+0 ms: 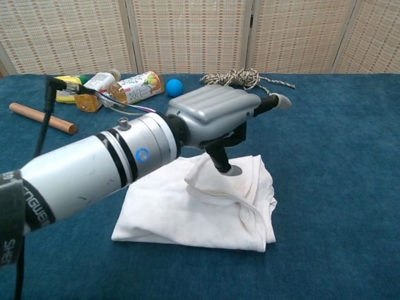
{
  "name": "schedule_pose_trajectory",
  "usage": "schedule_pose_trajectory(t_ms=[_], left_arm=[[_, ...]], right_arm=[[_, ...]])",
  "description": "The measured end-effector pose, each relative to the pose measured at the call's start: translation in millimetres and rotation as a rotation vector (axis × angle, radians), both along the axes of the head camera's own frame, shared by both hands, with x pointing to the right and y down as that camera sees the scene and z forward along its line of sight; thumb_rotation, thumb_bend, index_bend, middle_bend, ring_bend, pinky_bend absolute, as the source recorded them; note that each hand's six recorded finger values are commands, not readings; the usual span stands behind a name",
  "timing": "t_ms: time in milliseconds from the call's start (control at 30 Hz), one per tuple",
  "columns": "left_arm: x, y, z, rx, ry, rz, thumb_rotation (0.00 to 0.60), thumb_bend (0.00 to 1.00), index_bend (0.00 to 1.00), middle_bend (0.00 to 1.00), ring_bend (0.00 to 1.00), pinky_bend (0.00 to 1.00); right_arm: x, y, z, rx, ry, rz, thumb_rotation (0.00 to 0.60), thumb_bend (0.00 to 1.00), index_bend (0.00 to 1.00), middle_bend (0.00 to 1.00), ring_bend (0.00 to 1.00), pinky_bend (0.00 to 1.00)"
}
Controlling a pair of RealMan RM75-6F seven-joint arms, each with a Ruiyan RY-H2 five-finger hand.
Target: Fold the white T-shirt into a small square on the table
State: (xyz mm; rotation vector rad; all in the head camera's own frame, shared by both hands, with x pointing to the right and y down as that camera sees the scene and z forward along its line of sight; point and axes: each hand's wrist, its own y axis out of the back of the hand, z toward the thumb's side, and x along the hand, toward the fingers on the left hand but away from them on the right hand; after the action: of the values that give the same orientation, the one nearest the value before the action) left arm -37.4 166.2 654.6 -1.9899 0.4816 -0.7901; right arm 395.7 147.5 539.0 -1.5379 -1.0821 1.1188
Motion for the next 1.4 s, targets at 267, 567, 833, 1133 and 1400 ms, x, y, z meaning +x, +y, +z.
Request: schedule_pose_trajectory(t_ms=[267,567,833,1133,1400], left_arm=[[-56.4,-7.2,-10.2,0.037,-0.063,0.000,0.600,0.24,0.08,0.96,0.91,1.00],[-80.2,23.5,6.8,0.014,-0.141,0.077,0.600,0.24,0.08,0.96,0.91,1.00],[-63.9,18.7,31.1,-0.010,-0.149,0.061,0.600,0.24,0.08,0.96,0.91,1.00],[-31.5,-7.6,34.8,-0.126,-0.064,-0.036,0.600,0.24,0.10,0.96,0.91,1.00],[-0.9,-38.0,33.8,-0.123,-0.009,-0.120,0.600,0.24,0.10,0.96,0.91,1.00]], right_arm=[[-1.1,1.6,0.2,0.004,-0.012,0.001,0.600,0.12,0.00,0.86,0.93,1.00],[-4.2,1.3,0.2,0.004,-0.017,-0.007,0.600,0.13,0.00,0.86,0.93,1.00],[-1.8,2.4,0.7,0.000,-0.013,0.002,0.600,0.13,0.00,0.86,0.93,1.00],[2.4,3.5,-0.9,0.005,-0.007,0.016,0.600,0.12,0.00,0.86,0.93,1.00],[4.9,4.2,-3.6,0.013,-0.006,0.027,0.600,0.12,0.00,0.86,0.93,1.00]])
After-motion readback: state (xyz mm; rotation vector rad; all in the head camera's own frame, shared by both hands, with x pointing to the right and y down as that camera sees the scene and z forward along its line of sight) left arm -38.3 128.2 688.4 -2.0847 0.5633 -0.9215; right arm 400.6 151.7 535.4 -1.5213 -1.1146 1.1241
